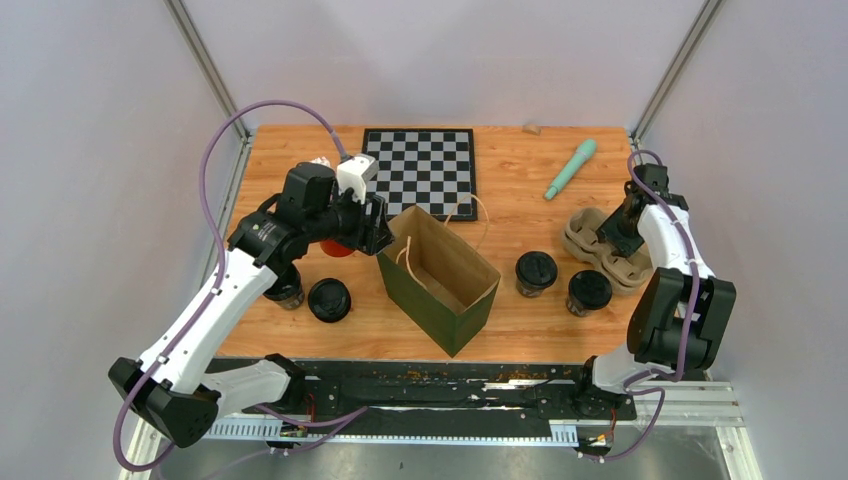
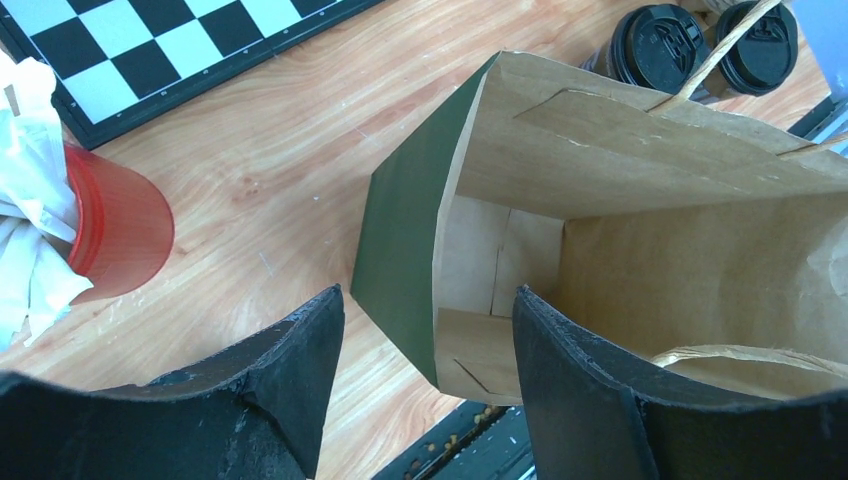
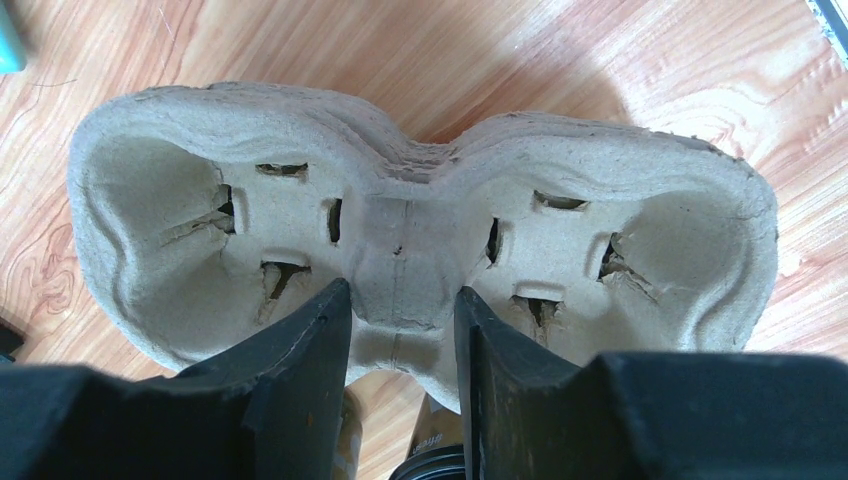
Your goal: Pack the takeout coffee
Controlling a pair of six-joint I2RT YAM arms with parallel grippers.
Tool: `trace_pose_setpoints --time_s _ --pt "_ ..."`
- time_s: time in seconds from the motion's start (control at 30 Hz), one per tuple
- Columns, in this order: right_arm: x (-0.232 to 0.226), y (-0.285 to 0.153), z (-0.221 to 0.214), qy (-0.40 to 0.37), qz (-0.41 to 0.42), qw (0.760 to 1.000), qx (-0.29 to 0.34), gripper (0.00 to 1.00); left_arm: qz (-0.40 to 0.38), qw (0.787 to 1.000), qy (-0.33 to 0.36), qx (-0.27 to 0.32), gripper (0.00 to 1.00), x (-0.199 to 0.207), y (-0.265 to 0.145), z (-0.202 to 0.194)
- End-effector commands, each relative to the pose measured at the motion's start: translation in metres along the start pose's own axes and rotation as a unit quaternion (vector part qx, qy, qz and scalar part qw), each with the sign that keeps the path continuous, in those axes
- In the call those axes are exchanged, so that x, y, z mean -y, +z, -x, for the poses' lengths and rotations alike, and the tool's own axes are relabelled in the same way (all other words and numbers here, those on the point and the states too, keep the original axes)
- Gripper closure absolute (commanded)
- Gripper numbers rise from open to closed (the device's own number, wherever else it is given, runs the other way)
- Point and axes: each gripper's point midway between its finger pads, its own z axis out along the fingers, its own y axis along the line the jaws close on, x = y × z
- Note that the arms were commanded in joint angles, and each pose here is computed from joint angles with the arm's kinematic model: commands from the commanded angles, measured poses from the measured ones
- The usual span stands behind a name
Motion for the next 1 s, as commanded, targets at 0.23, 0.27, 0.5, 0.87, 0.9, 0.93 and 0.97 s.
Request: trace_pose_setpoints --time_s 0.23,0.27,0.5,0.87,0.9,0.93,0.97 --pt "-0.009 -0.006 0.015 -0.004 0.019 1.0 0.017 0.54 -0.023 1.0 -0.002 -0.007 0.31 0.006 0.003 -0.004" --pt "-0.01 -0.005 0.013 -0.006 0.022 1.0 0.014 0.57 -0.023 1.0 -0.002 -0.007 0.31 0.006 0.002 -0.004" --pt "-0.007 -0.011 0.013 -0.028 0.025 0.999 0.024 0.64 -0.02 1.0 0.0 -0.006 0.31 0.006 -0.001 -0.005" --pt "-0.014 -0.049 0.045 -0.236 0.068 0.967 0.073 0.53 -0.025 1.0 0.004 0.006 0.27 0.009 -0.008 -0.002" --pt "-0.017 -0.047 0.041 -0.261 0.082 0.96 0.063 0.53 -0.024 1.0 0.003 0.006 0.27 0.008 -0.007 -0.003" --pt "-0.021 -0.045 0.036 -0.278 0.096 0.954 0.05 0.55 -0.025 1.0 0.0 0.007 0.27 0.009 -0.006 -0.002" --pt "-0.026 -0.044 0.033 -0.296 0.115 0.948 0.038 0.57 -0.028 1.0 -0.003 0.008 0.27 0.01 -0.006 -0.003"
